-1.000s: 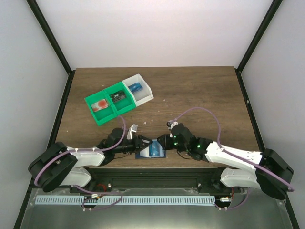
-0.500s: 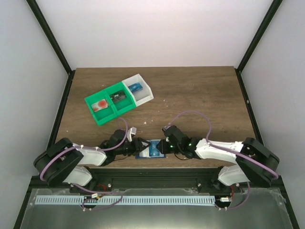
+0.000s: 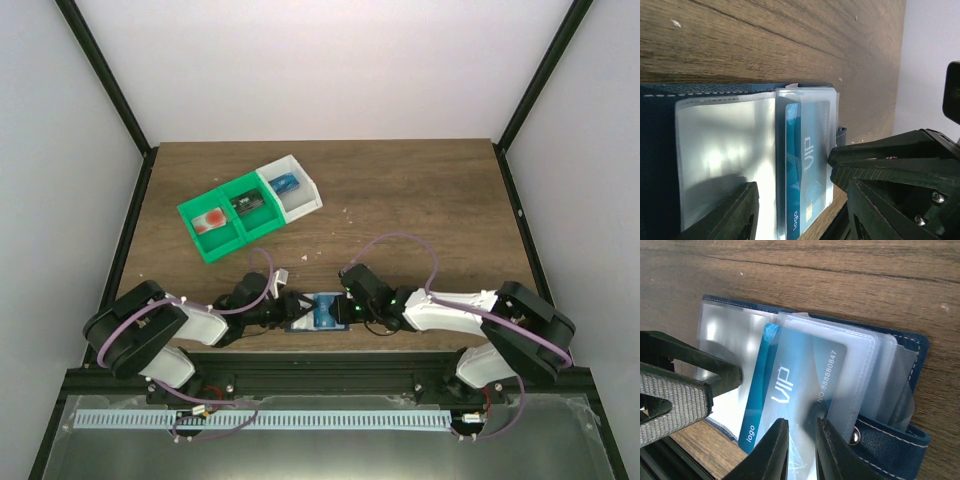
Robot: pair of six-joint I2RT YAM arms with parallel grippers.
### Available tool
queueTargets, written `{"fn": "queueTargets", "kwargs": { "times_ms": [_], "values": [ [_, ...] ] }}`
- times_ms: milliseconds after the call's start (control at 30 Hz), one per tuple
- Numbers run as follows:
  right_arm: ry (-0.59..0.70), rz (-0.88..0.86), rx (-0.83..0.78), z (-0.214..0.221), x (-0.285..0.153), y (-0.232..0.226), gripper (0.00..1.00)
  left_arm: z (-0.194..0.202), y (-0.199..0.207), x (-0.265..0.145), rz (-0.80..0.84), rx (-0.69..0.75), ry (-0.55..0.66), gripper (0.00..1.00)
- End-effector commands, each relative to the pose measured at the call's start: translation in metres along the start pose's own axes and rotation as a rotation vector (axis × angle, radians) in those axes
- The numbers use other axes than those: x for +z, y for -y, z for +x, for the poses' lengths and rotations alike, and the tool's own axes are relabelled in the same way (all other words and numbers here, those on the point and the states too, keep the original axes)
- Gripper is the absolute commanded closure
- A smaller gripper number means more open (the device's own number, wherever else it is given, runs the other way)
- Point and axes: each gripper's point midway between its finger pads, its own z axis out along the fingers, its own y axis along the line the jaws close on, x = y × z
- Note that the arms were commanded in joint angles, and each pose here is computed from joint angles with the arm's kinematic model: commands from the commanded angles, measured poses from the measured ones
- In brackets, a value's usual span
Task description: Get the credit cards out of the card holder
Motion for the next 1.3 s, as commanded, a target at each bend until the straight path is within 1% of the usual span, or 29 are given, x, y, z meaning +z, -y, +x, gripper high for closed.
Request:
{"fn": "queueTargets", "kwargs": {
  "times_ms": [0,333,600,667,767,1033,1267],
  "values": [
    [-0.017,0.025,-0.012,0.005,0.004,0.006,0.83,-0.001,0.003,0.000,0.007,0.030,0.003,0.50],
    [-0.033,0.020,-0.002,0.014,0.007,0.012,0.87,0.000,0.004,0.003,0.025,0.009,-0.005,0.60],
    [-0.042,0.010,0.000,0.017,0.009,0.013,0.87,0.007,0.002,0.012,0.034,-0.003,-0.031,0.64],
    [-0.037,0.008,-0.002,0.015,0.008,0.012,0.87,0.007,0.003,0.013,0.045,-0.004,-0.035,0.68],
    [-0.040,0.010,0.001,0.016,0.009,0.013,0.87,0.007,0.004,0.014,0.050,-0.003,-0.038,0.71],
    [-0.041,0.020,0.012,0.018,0.009,0.019,0.87,0.008,0.003,0.012,0.046,-0.002,-0.038,0.88],
    [-0.044,0.023,0.013,0.019,0.011,0.022,0.87,0.010,0.006,0.013,0.062,-0.007,-0.048,0.96]
  ]
}}
